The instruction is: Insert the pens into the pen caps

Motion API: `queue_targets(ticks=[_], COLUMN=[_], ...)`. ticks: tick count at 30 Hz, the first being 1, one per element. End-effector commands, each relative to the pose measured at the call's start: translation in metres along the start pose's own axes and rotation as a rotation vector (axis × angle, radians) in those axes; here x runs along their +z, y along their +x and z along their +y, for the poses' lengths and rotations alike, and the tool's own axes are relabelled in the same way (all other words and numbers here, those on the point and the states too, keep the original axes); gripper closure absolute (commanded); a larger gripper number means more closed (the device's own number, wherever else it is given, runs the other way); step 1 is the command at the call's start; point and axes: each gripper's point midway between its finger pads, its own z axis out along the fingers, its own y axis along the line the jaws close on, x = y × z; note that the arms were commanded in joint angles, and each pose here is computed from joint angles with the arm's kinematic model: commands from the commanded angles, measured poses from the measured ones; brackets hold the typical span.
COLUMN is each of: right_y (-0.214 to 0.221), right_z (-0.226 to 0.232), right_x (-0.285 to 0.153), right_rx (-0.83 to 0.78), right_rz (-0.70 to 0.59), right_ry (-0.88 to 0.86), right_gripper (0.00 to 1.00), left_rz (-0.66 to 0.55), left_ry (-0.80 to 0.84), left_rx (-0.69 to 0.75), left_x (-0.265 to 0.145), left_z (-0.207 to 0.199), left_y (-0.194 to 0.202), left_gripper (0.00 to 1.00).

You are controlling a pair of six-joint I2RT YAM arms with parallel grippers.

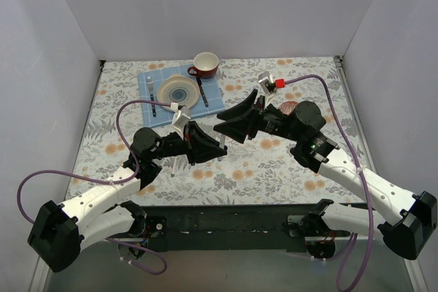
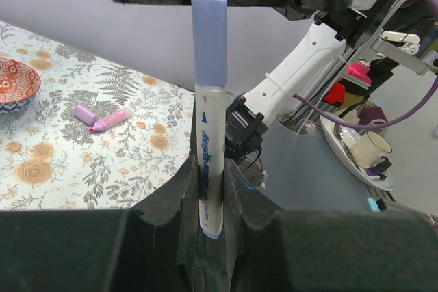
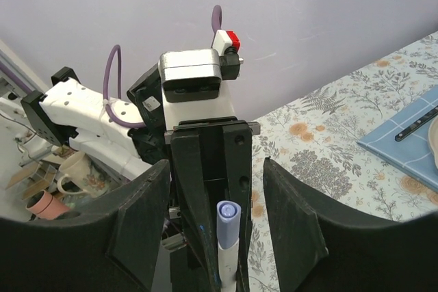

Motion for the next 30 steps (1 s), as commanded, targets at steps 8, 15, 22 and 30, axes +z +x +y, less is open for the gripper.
queue_targets(ticks=[8, 15, 22, 30], right_y=[0.001, 0.016, 0.051, 0.103], right_z=[0.004, 0.009, -0.005, -0.030], right_x=[0.005, 0.006, -0.003, -0.021], right_rx=[-0.007, 0.010, 0.033, 0.028], right_rz=[-0.003, 0.036, 0.101, 0.222], right_ry=[-0.047, -0.081, -0.014, 0.113], right_gripper=[0.54, 0.96, 0.99, 0.99], left_rz=[-0.006, -0.033, -0.061, -0.085], left_ry=[0.023, -0.023, -0.081, -0.146], left_rx=[0.014, 0.005, 0.032, 0.028], left_x=[-0.001, 0.003, 0.010, 0.016], left_z=[-0.004, 0.004, 0.013, 0.023], left_y=[-0.001, -0.010, -0.031, -0.050], left_gripper=[1.00, 1.00, 1.00, 1.00])
